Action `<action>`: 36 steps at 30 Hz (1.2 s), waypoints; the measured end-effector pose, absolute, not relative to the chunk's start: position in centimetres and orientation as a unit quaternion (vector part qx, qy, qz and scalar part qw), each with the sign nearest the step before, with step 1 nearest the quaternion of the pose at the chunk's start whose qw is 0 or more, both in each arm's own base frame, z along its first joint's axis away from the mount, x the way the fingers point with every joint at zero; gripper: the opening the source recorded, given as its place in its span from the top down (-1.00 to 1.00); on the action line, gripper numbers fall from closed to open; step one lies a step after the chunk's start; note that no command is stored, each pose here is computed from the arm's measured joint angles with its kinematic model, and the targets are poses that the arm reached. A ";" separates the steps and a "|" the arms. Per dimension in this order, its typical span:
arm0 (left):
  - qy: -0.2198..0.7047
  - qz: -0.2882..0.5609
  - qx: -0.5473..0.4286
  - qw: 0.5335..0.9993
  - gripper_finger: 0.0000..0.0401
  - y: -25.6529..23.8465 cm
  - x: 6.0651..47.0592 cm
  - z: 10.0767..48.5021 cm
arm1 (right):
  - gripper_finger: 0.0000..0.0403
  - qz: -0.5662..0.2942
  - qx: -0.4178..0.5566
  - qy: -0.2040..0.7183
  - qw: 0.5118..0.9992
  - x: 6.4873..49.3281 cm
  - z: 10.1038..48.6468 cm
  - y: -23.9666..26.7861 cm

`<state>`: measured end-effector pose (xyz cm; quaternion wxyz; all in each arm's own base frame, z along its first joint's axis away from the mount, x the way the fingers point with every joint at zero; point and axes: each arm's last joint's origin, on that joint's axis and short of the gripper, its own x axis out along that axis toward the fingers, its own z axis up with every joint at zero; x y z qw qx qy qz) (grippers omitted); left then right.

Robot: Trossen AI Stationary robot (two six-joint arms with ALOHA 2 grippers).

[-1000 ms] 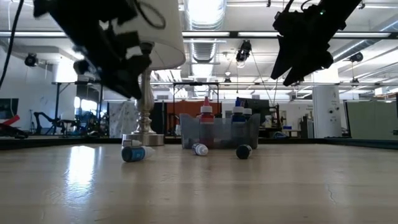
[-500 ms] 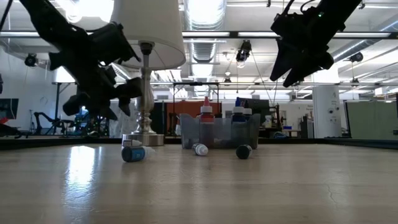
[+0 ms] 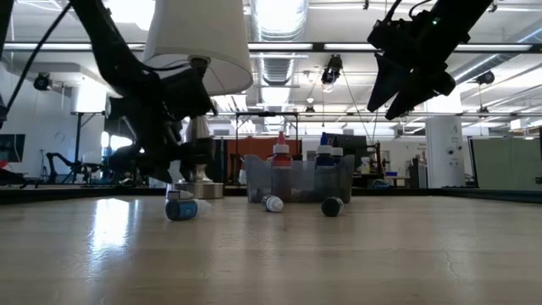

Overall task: Pick & Place food coloring
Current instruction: Put the small purple food coloring bottle into the bin

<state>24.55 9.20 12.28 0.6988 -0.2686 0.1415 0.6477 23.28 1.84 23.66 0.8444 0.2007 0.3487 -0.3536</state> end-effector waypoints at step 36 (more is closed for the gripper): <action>0.371 0.360 -0.271 0.812 0.21 1.8 24.5 17.7 | -0.29 -0.306 0.241 0.390 0.834 23.1 23.2 2.3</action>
